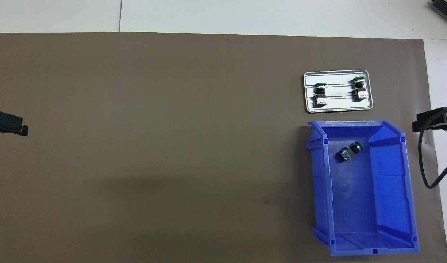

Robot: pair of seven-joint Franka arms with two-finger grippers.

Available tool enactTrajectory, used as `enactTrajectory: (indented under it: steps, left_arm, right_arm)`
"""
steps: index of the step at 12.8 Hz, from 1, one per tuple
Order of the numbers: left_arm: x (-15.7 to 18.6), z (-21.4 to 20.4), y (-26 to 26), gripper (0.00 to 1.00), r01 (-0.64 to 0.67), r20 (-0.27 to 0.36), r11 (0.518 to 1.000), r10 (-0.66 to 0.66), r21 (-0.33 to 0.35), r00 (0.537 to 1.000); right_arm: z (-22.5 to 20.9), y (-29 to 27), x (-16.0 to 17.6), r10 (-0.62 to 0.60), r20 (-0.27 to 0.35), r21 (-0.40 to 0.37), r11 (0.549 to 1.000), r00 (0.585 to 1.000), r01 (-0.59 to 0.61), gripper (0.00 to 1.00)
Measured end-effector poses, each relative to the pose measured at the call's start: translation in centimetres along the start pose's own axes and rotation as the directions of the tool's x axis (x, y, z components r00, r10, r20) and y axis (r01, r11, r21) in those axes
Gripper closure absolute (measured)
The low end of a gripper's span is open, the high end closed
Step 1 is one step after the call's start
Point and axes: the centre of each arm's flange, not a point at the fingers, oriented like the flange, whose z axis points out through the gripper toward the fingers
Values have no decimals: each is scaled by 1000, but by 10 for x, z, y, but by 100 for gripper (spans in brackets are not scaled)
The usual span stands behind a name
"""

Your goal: Place and press button with both arms

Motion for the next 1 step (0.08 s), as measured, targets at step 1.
enactTrajectory:
  steps: [1]
  left_arm:
    - [0,0,0,0,0,0,1000,0,0,1000]
  right_arm:
    - [0,0,0,0,0,0,1000,1000,0,0]
